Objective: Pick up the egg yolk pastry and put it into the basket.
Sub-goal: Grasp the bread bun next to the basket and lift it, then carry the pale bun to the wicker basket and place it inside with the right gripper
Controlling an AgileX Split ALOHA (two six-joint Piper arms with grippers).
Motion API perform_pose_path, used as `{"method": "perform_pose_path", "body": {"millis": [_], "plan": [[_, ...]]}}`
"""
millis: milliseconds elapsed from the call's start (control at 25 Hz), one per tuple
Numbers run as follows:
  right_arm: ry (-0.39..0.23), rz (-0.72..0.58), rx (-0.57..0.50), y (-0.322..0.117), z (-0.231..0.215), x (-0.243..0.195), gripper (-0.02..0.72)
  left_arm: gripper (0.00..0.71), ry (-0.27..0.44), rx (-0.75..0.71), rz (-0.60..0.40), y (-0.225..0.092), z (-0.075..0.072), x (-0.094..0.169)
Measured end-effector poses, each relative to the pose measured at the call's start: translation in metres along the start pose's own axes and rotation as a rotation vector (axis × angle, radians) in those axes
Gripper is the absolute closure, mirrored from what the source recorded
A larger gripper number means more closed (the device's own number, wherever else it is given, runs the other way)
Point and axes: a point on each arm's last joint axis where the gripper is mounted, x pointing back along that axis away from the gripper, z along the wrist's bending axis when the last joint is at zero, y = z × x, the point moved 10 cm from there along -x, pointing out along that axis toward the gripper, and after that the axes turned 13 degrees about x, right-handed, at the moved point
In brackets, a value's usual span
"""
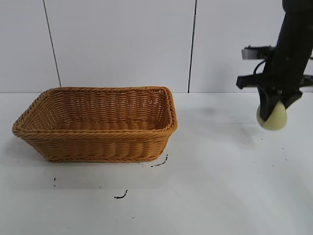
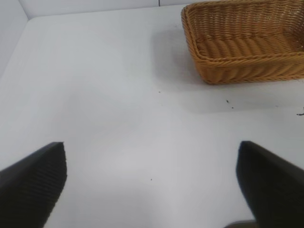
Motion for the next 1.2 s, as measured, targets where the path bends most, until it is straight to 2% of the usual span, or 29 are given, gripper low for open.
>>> {"method": "perform_pose_path", "body": {"millis": [160,320,560,720,960,1200], "plan": [[-0.023,-0.081,-0.003,0.025,-0.007,0.04,0.552,0.014,0.0,0.0,0.0,0.0,0.0,0.0],[-0.042,-0.152,0.001,0.044,-0.008,0.061,0.553,0.014,0.0,0.0,0.0,0.0,0.0,0.0],[-0.038,-0.205,0.078,0.064,0.03,0.074,0.553,0.014,0.0,0.0,0.0,0.0,0.0,0.0],[-0.016,-0.279,0.176,0.084,0.084,0.084,0.553,0.014,0.0,0.0,0.0,0.0,0.0,0.0],[0.046,-0.392,0.359,0.102,0.19,0.089,0.553,0.014,0.0,0.0,0.0,0.0,0.0,0.0],[0.104,-0.428,0.471,0.105,0.273,0.053,0.553,0.014,0.0,0.0,0.0,0.0,0.0,0.0]]}}
